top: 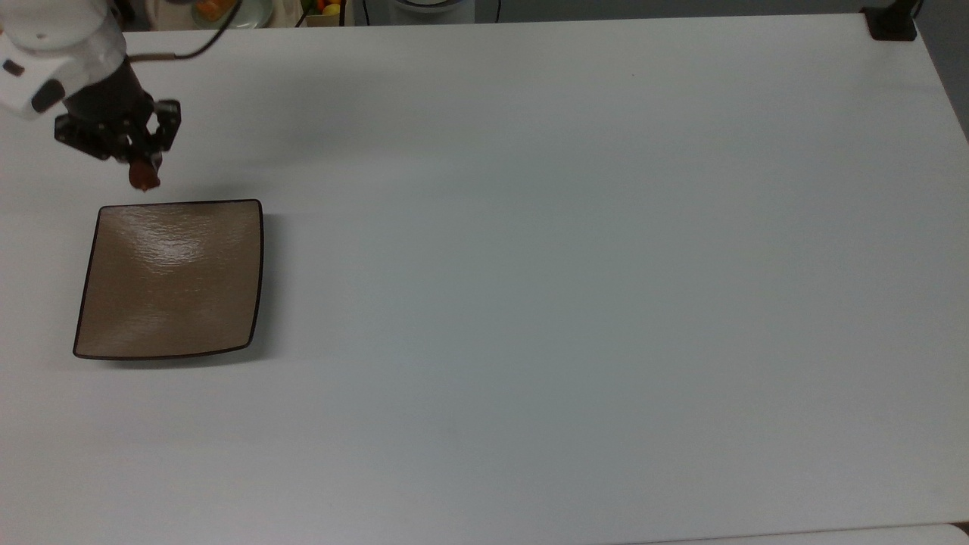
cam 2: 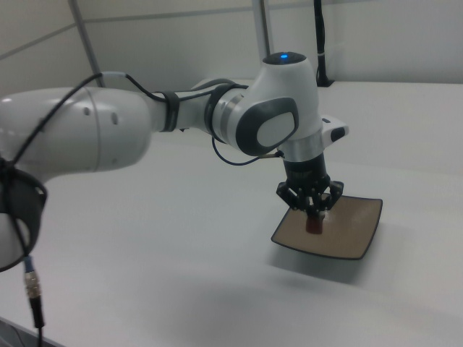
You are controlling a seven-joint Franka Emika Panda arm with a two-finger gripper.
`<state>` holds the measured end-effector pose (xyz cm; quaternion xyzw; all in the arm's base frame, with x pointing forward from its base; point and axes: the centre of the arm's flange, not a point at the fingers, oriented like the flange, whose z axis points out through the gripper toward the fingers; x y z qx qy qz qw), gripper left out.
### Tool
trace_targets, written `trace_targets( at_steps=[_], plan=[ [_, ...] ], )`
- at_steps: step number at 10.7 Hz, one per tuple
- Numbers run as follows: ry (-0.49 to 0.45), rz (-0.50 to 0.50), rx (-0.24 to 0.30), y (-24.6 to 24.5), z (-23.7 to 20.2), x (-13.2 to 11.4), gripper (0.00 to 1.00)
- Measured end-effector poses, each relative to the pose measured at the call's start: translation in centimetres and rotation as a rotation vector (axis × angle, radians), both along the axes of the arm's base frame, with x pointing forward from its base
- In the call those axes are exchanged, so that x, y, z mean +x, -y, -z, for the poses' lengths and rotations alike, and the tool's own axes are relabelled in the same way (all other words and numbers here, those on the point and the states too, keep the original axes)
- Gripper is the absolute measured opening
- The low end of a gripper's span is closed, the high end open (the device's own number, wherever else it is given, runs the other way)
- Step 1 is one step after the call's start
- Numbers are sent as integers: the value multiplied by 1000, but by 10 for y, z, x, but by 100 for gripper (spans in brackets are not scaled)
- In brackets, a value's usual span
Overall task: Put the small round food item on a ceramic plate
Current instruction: 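Lift the item and carry it over the brown square plate, then lower the item onto the plate center and open the gripper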
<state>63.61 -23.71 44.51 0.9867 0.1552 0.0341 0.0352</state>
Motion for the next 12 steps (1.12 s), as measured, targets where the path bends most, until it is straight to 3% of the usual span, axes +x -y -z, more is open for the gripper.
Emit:
trace_targets(
  at_steps=[5,10,12],
  plan=[
    [171,99,-21,-20,61,53,11],
    [161,109,-14,-30,100,63,14],
    [159,114,-11,-30,102,63,21]
  ],
)
